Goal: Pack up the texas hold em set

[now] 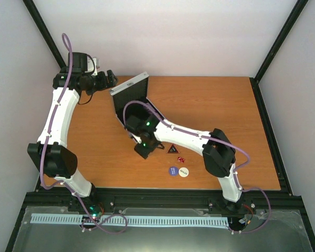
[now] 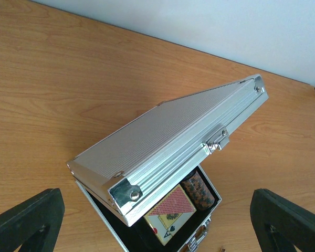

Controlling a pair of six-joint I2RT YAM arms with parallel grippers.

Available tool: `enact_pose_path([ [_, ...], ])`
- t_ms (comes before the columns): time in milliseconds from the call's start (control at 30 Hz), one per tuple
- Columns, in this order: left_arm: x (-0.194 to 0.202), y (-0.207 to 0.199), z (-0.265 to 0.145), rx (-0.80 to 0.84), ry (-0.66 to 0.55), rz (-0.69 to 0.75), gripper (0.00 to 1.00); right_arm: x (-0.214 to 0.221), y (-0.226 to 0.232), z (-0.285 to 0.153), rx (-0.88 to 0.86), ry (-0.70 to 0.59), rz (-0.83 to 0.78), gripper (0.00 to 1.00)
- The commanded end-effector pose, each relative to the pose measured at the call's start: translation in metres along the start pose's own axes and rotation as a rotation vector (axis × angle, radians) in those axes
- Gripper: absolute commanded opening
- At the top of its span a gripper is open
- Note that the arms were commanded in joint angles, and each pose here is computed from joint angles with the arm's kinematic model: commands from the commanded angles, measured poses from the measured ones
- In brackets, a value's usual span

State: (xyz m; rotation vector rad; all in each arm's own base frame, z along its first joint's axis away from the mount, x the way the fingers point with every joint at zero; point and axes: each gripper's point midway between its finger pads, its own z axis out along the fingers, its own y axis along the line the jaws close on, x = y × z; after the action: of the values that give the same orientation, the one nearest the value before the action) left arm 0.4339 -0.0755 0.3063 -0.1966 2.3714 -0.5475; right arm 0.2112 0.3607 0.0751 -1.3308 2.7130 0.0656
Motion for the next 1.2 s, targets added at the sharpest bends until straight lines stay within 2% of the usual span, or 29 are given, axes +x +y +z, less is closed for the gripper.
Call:
enact_pose_path([
  [0, -0.004, -0.006, -0.01, 0.007, -0.022, 0.011, 1.0, -0.038, -0.024, -0.042, 0.017, -0.103, 0.021, 0.25],
  [233, -0.004, -0.005, -0.016, 0.001, -0.035, 0.017, 1.0, -0.109, -0.071, -0.058, 0.016, -0.252, 0.128, 0.23],
  [367, -0.001, -0.005, -0.017, 0.005, -0.034, 0.015, 1.0, -0.157, -0.098, -0.069, -0.018, -0.403, 0.203, 0.24],
  [600, -0.001, -0.009, -0.022, 0.021, -0.042, 0.02, 1.0, -0.199, -0.136, -0.061, -0.092, -0.555, 0.286, 0.24],
  [900, 0.003, -0.009, -0.021, 0.025, -0.031, 0.018, 1.0, -0.223, -0.127, -0.039, -0.187, -0.601, 0.286, 0.25],
  [1167, 0.003, -0.011, -0.023, 0.037, -0.035, 0.013, 1.0, -0.232, -0.13, -0.02, -0.178, -0.612, 0.278, 0.26],
])
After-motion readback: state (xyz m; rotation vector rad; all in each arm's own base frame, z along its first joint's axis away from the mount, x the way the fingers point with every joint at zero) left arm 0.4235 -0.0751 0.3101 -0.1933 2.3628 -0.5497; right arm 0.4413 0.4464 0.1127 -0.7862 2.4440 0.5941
